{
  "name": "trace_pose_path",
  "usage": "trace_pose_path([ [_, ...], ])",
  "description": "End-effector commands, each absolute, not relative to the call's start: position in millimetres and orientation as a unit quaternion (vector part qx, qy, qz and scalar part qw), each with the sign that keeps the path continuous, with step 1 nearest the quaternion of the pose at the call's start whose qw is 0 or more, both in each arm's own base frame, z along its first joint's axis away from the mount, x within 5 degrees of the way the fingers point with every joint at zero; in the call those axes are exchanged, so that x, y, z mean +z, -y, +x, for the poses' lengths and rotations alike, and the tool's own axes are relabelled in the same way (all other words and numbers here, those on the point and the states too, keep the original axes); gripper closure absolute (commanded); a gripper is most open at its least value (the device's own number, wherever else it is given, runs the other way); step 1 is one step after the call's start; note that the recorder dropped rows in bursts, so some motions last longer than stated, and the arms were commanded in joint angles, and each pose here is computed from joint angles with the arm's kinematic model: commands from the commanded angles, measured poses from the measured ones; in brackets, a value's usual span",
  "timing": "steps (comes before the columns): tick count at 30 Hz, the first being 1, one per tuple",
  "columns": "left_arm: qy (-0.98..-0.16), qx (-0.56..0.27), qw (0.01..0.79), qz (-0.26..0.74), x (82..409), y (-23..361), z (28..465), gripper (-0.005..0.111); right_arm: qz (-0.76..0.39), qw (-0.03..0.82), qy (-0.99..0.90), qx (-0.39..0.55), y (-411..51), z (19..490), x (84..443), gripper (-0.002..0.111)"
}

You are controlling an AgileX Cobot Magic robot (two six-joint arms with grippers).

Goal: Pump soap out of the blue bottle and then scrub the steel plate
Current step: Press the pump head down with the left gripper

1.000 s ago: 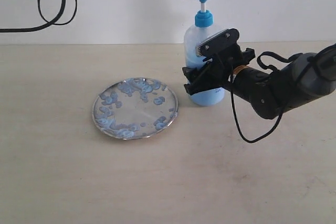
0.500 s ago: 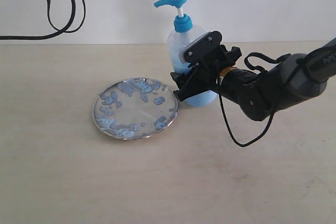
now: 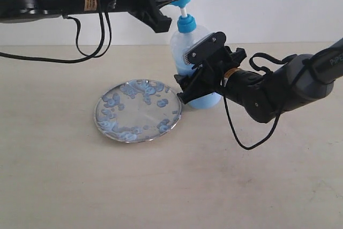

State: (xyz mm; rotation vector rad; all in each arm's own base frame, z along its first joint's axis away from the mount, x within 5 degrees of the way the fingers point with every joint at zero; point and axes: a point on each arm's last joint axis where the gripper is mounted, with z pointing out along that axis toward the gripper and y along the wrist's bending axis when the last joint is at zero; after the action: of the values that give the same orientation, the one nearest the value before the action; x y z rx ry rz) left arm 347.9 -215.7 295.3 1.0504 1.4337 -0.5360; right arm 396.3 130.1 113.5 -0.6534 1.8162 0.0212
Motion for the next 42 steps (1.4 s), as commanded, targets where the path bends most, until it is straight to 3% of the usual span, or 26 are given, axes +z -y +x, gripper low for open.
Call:
trace_pose_path([
  [1,-0.608,-0.224,0.612,0.453,304,221,355,0.103,-0.321,0.483,-0.814,0.001,-129,384,85,0.108],
  [10,-0.618,-0.207,0.607,0.454,289,229,379,0.103,-0.322,0.483,-0.814,0.001,-129,384,85,0.108],
  [18,-0.632,-0.171,0.616,0.439,296,227,390,0.103,-0.322,0.483,-0.814,0.000,-129,384,85,0.108],
  [42,-0.666,-0.196,0.553,0.460,279,228,382,0.103,-0.322,0.484,-0.813,0.000,-129,384,86,0.108],
])
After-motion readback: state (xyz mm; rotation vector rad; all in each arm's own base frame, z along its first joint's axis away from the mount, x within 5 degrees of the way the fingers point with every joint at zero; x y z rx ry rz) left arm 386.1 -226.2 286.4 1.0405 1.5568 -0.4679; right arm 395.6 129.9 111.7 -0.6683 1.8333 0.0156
